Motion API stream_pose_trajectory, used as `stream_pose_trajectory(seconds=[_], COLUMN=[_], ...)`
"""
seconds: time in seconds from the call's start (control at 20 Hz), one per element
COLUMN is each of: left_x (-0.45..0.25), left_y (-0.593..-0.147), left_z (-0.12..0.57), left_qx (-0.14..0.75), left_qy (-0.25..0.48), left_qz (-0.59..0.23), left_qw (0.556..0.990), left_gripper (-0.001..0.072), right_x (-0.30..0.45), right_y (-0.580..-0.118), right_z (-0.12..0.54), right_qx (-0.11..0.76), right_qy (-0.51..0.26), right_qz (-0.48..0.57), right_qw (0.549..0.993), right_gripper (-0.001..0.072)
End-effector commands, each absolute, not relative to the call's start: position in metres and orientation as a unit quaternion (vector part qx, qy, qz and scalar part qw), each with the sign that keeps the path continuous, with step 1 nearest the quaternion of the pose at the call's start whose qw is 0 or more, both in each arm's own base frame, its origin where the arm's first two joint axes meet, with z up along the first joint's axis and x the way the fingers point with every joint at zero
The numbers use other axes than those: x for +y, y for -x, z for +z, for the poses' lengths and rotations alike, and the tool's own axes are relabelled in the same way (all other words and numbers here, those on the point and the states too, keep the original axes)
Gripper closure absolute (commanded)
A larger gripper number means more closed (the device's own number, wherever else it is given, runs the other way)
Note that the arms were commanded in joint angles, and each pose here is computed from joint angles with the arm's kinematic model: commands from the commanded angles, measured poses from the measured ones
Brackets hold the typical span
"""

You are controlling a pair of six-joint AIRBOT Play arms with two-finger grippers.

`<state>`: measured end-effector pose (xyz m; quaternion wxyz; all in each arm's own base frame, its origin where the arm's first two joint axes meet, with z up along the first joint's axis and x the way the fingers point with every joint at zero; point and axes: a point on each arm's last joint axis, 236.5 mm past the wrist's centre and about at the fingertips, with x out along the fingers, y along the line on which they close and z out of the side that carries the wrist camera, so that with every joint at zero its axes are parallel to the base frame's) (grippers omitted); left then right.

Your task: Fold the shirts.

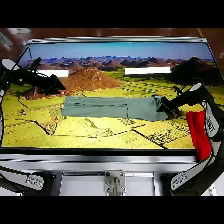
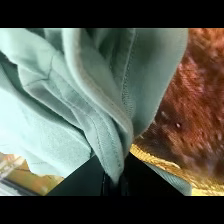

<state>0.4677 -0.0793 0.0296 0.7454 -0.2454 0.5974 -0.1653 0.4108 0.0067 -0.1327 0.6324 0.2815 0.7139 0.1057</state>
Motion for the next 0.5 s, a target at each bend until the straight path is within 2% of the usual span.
stream_pose_trajectory(seconds=[0.0,0.05,0.1,0.2,0.25,0.45], left_x=[-0.124,-0.140,-0.157,-0.200,-0.225,-0.346], left_y=[-0.469,-0.467,-0.465,-0.463,-0.462,-0.450], left_z=[0.034,0.033,0.032,0.027,0.022,-0.005], left_qx=[0.589,0.589,0.589,0.581,0.577,0.556], left_qy=[0.223,0.214,0.205,0.185,0.178,0.221], left_qz=[-0.200,-0.211,-0.222,-0.248,-0.262,-0.320], left_qw=[0.750,0.750,0.750,0.753,0.753,0.735], left_gripper=[0.0328,0.0457,0.0553,0.0609,0.0670,0.0669], right_x=[0.007,0.006,0.005,0.004,0.005,0.014], right_y=[-0.416,-0.420,-0.423,-0.427,-0.425,-0.399], right_z=[-0.123,-0.110,-0.095,-0.056,-0.033,0.052], right_qx=[0.703,0.693,0.682,0.657,0.644,0.609], right_qy=[-0.279,-0.273,-0.266,-0.250,-0.241,-0.206], right_qz=[0.109,0.113,0.116,0.123,0.128,0.153], right_qw=[0.645,0.657,0.671,0.701,0.714,0.750], right_gripper=[0.0643,0.0643,0.0643,0.0643,0.0643,0.0643])
